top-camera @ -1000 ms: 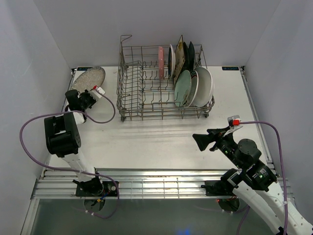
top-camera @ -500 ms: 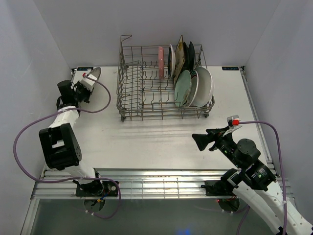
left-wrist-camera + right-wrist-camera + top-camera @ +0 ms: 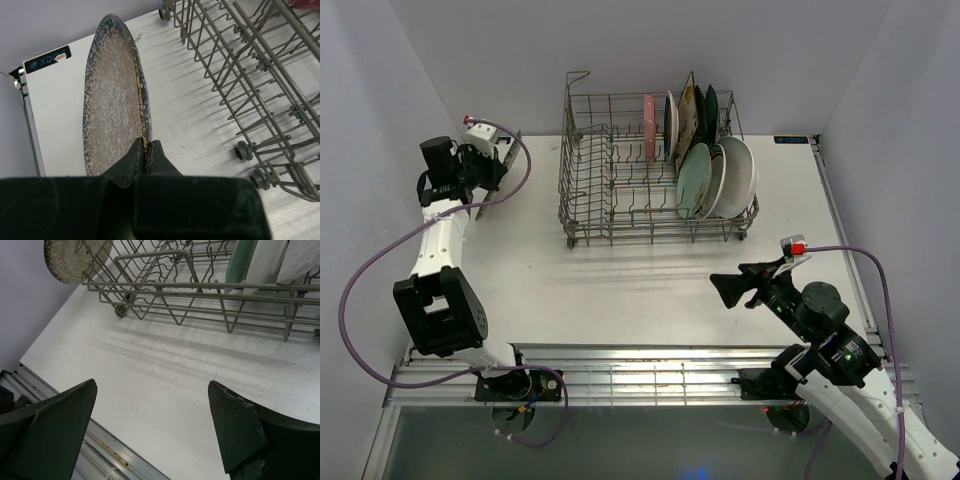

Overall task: Load the plates into the dish rack
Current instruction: Pick up the plate from the corner of the board.

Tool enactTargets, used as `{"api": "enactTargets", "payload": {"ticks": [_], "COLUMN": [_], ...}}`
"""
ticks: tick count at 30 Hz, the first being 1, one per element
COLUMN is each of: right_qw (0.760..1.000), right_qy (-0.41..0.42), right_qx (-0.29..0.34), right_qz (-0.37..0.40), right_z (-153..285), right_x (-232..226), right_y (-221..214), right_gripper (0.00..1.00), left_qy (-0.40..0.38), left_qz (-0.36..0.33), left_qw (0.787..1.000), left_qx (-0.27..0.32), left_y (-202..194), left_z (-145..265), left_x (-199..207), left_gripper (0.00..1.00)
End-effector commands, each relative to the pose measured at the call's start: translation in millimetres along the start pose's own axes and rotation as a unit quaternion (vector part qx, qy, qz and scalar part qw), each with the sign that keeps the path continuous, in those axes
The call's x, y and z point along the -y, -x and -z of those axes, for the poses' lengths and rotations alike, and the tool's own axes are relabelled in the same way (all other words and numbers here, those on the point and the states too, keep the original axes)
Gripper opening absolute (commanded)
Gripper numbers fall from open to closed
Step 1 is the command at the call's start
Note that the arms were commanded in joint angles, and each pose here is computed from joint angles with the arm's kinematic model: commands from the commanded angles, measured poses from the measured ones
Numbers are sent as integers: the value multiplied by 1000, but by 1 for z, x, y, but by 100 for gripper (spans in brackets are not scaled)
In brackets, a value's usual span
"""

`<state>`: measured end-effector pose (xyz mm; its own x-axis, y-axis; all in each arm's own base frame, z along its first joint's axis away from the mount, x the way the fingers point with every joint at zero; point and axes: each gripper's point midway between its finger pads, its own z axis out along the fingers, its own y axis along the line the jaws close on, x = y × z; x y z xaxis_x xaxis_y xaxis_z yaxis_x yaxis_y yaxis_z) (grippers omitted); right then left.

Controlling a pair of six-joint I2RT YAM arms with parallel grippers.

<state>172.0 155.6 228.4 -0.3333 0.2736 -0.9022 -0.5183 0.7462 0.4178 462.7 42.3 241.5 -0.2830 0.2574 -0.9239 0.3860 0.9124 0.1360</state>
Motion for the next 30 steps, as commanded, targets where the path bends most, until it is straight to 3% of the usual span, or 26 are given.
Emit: {"api": "enactTargets", "payload": {"ticks": [1,13,30], "right_qw": [1000,999,987], "right_qy": [16,37,154], "right_qx": [19,-5,-52], "right_qz": [0,5,16], "right_z": [-2,-11,-77], "right_x": [-8,-15,-75], "right_y": [10,3,13], "right_gripper": [97,97,92], "left_qy": [49,34,10], "left_qz": [-92,8,120], "left_qw": [981,990,987], "left_qx": [164,137,101], "left_y": [140,168,131], "left_z": [61,75,56], "left_x": [-11,-8,1], "left_gripper": [0,0,0]}}
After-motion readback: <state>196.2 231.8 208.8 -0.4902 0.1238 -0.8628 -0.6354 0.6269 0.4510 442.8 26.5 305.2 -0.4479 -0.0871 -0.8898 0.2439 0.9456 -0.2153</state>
